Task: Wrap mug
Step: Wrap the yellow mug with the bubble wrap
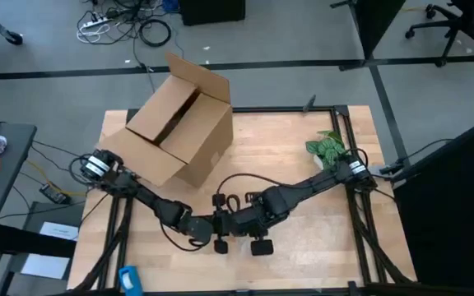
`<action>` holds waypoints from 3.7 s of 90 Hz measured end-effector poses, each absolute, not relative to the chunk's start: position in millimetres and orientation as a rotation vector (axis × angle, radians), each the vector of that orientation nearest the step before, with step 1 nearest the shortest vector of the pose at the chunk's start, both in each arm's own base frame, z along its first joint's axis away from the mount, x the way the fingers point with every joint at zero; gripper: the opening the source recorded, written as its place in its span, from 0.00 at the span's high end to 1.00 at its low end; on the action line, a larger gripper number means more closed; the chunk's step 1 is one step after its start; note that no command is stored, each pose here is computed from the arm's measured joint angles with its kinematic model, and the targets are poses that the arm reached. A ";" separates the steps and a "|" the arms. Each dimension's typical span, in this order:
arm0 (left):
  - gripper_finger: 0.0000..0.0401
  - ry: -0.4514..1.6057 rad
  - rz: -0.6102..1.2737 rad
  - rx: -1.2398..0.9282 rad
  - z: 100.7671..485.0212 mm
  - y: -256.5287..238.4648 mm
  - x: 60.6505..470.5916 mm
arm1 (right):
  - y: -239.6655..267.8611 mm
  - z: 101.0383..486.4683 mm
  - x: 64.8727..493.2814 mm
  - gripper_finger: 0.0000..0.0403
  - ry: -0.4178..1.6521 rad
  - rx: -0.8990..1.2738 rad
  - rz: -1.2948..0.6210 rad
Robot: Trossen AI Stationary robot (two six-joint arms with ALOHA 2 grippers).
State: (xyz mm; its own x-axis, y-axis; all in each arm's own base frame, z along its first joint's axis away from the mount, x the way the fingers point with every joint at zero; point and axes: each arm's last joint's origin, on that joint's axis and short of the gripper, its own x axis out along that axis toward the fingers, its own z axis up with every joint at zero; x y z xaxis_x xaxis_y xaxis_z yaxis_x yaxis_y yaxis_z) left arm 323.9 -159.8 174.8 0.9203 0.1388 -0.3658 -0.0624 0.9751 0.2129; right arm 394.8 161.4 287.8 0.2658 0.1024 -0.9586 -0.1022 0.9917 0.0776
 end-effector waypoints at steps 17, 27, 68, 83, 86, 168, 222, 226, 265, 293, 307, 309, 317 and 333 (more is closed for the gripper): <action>0.88 0.384 0.105 0.182 175.2 -160.0 324.1 | 153.3 246.0 400.4 0.95 1.341 0.030 0.173; 0.88 0.383 0.105 0.183 175.3 -160.0 324.1 | 139.8 238.4 400.8 0.95 1.365 0.043 0.144; 0.88 0.391 0.112 0.188 174.4 -158.4 324.3 | 121.3 244.4 406.5 0.95 1.355 0.036 0.115; 0.88 0.389 0.107 0.184 174.7 -158.4 324.5 | 124.0 261.3 406.9 0.95 1.309 0.001 0.094; 0.88 0.385 0.108 0.185 175.7 -158.1 324.5 | 123.7 262.1 406.2 0.95 1.314 0.001 0.093; 0.88 0.479 0.102 0.366 199.4 -145.2 307.8 | 90.7 197.3 404.9 0.95 1.396 0.129 0.054; 0.88 0.476 0.116 0.380 200.5 -141.0 310.1 | 96.4 255.2 417.2 0.95 1.259 0.106 -0.089; 0.88 0.477 0.115 0.380 200.4 -141.3 309.9 | 94.6 244.6 416.9 0.95 1.272 0.119 -0.091; 0.88 0.494 0.115 0.343 198.0 -143.9 307.4 | 90.6 182.4 397.4 0.95 1.401 0.150 -0.127; 0.88 0.496 0.124 0.306 197.3 -144.0 306.9 | 81.8 165.9 398.0 0.99 1.364 0.218 -0.080; 0.88 0.488 0.120 0.318 198.1 -144.3 307.4 | 83.0 188.1 402.7 0.99 1.335 0.215 -0.081; 0.88 0.487 0.119 0.317 198.2 -144.3 307.5 | 83.3 191.7 403.1 1.00 1.330 0.211 -0.084; 0.88 0.488 0.120 0.318 198.2 -144.3 307.4 | 84.3 211.2 401.5 1.00 1.312 0.200 -0.091; 0.88 0.483 0.122 0.306 198.4 -144.4 307.7 | 83.7 240.6 397.5 1.00 1.310 0.191 -0.116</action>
